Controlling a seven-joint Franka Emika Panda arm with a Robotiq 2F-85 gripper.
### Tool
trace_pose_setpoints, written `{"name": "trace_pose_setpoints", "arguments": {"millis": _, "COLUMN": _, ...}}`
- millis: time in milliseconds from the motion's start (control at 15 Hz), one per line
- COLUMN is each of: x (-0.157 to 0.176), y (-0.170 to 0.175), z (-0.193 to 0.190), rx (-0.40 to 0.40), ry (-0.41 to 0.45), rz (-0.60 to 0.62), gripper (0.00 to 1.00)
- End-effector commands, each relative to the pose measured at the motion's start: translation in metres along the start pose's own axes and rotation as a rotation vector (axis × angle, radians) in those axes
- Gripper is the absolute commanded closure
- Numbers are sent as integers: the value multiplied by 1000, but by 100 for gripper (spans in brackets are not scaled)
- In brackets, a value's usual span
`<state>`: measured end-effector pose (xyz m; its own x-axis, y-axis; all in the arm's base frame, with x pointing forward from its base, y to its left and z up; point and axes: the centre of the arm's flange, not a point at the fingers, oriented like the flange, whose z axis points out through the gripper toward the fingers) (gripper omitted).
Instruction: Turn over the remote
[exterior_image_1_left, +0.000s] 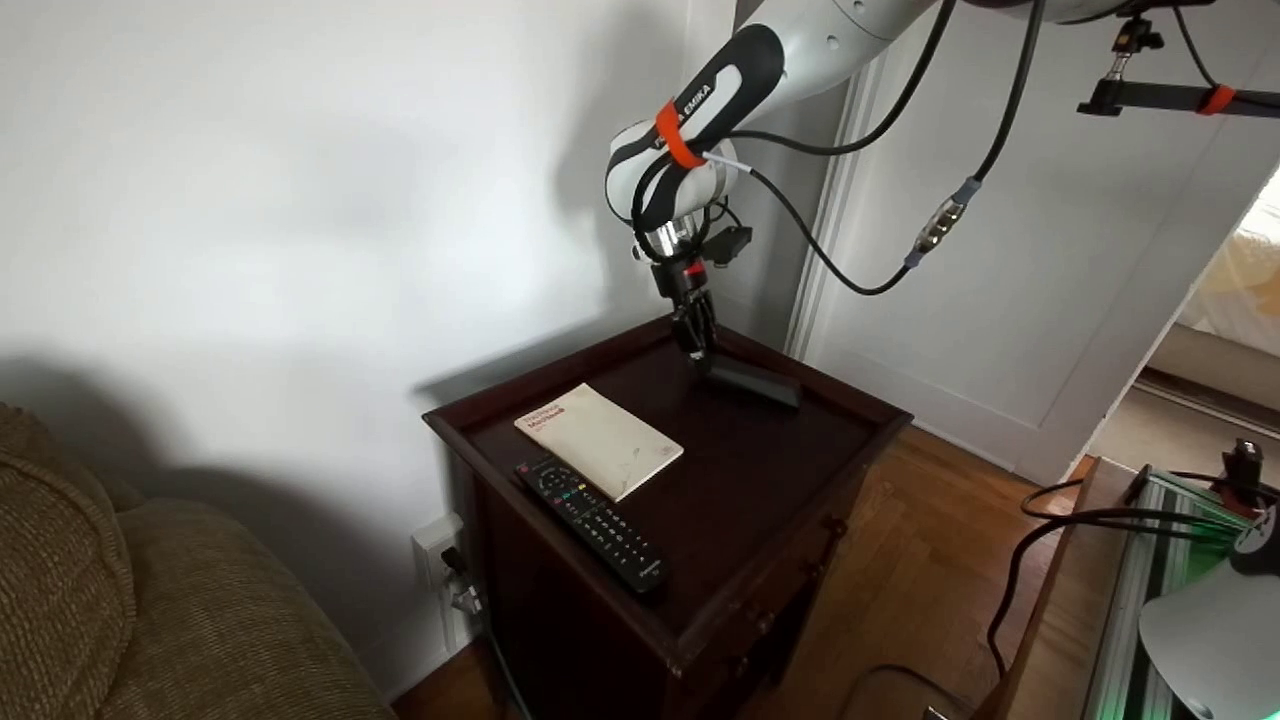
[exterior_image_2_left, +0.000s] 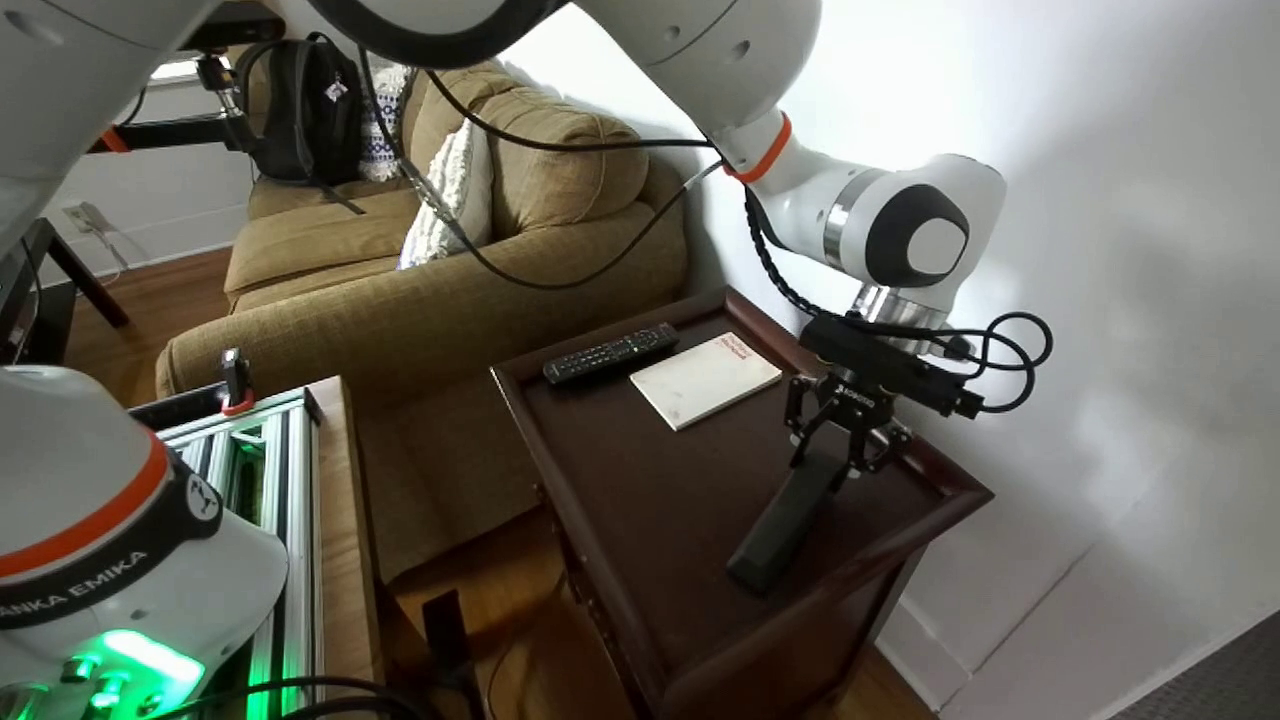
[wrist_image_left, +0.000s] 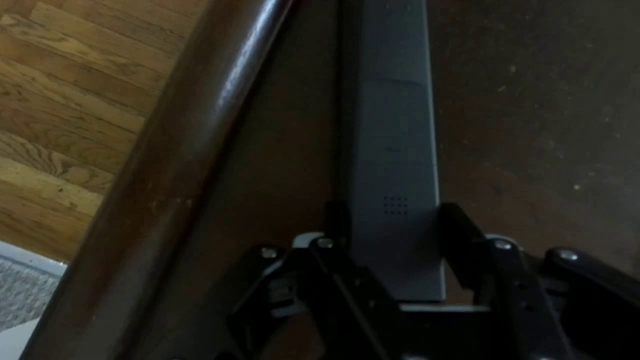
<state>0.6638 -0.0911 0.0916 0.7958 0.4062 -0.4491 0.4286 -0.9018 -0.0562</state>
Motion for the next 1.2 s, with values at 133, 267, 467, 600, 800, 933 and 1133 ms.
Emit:
{"name": "trace_pose_setpoints", "arguments": {"millis": 133, "x": -23, "y": -41, "z": -39, "rx": -51, "ry": 186, "rz": -76, "gripper": 74}}
{"name": "trace_pose_setpoints", "arguments": {"millis": 267, "x": -22, "y": -60, "z": -49, "rx": -70, "ry": 261, "rz": -130, "gripper": 74}}
{"name": "trace_pose_setpoints", "arguments": {"millis": 467, "x": -26, "y": -93, "z": -62, "rx": -104, "ry": 351, "rz": -218, "gripper": 74}}
{"name": "trace_pose_setpoints", "arguments": {"millis": 600, "x": -32, "y": -112, "z": -71, "rx": -130, "ry": 405, "rz": -272, "gripper": 74}}
{"name": "trace_pose_setpoints", "arguments": {"millis": 800, "x": -43, "y": -137, "z": -81, "rx": -149, "ry": 490, "rz": -375, "gripper": 74}}
{"name": "trace_pose_setpoints", "arguments": {"millis": 933, "x": -51, "y": -148, "z": -86, "rx": -133, "ry": 532, "rz": -445, "gripper": 74}}
{"name": "trace_pose_setpoints", "arguments": {"millis": 1133, "x": -67, "y": -156, "z": -91, "rx": -80, "ry": 599, "rz": -568, "gripper": 74}}
